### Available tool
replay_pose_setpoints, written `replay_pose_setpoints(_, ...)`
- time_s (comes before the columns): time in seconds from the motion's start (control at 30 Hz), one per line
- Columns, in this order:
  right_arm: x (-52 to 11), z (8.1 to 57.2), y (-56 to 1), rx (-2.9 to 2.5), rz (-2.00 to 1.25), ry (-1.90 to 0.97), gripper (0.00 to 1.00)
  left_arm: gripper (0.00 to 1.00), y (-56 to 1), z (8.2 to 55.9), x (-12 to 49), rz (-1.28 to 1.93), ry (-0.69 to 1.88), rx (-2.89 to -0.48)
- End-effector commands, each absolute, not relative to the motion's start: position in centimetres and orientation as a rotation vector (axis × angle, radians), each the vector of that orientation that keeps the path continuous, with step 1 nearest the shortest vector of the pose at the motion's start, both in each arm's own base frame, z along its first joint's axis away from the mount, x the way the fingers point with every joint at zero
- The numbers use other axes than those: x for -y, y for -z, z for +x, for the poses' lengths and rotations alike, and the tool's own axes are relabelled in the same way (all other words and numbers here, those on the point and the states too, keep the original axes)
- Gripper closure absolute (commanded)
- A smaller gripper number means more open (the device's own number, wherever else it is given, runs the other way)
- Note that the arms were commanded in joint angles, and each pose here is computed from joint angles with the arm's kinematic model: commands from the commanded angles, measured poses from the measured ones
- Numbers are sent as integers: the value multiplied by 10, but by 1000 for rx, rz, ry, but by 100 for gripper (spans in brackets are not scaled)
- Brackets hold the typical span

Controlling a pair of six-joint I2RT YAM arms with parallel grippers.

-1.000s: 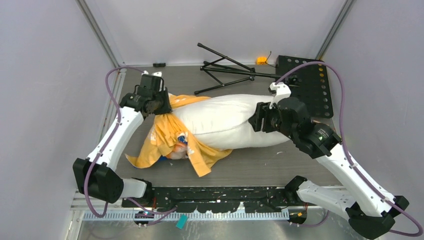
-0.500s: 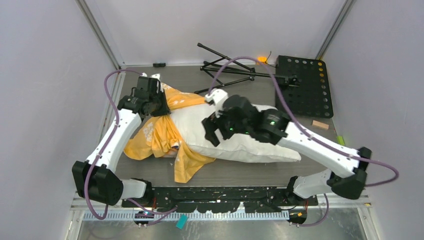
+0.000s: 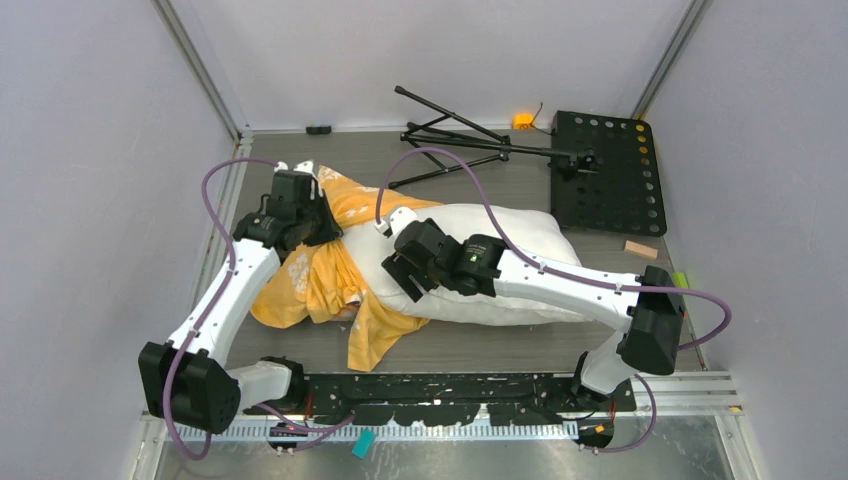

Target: Remove the pillowcase from the pillow

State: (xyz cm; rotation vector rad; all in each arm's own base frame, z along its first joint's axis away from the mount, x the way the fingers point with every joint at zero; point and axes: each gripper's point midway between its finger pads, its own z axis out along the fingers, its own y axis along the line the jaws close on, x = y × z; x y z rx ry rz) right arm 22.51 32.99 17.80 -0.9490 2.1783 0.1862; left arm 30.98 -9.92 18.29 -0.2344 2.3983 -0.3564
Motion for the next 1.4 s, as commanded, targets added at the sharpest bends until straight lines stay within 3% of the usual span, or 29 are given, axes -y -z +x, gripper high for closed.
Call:
replay_pose_setpoints(0.0,-304,242,-175,-2159,-851,-44,19,100,-183,309,96,-331,382,-2335)
replay_pose_setpoints(0.17,-295,248,-178,-2144,-794,4,29,100,-179,307,92,-404,384,-2291)
replay_pose_setpoints(0.23,-286,254,-183,-2126,-736,50,43,100,-174,304,91,-434,402,-2265)
replay_pose_setpoints(0.33,-272,260,-200,-2081,-638,76,82,100,-170,302,90,-477,421,-2227)
replay_pose_setpoints(0.37,-266,261,-204,-2071,-599,75,90,100,-168,301,89,-488,418,-2225)
replay_pose_setpoints(0.43,-256,264,-215,-2064,-510,17,96,100,-163,299,86,-517,406,-2233)
replay_pose_setpoints(0.67,-194,281,-255,-1988,-120,-187,100,100,-161,300,80,-545,371,-2230)
replay_pose_setpoints(1.0,-85,269,-306,-1774,306,-68,100,100,-176,298,31,-663,173,-2168)
replay_pose_setpoints(1.2,-60,256,-321,-1658,430,-105,100,100,-182,294,6,-786,83,-2106)
replay_pose_setpoints(1.37,-97,261,-316,-1724,276,-235,100,100,-206,311,24,-650,206,-2105)
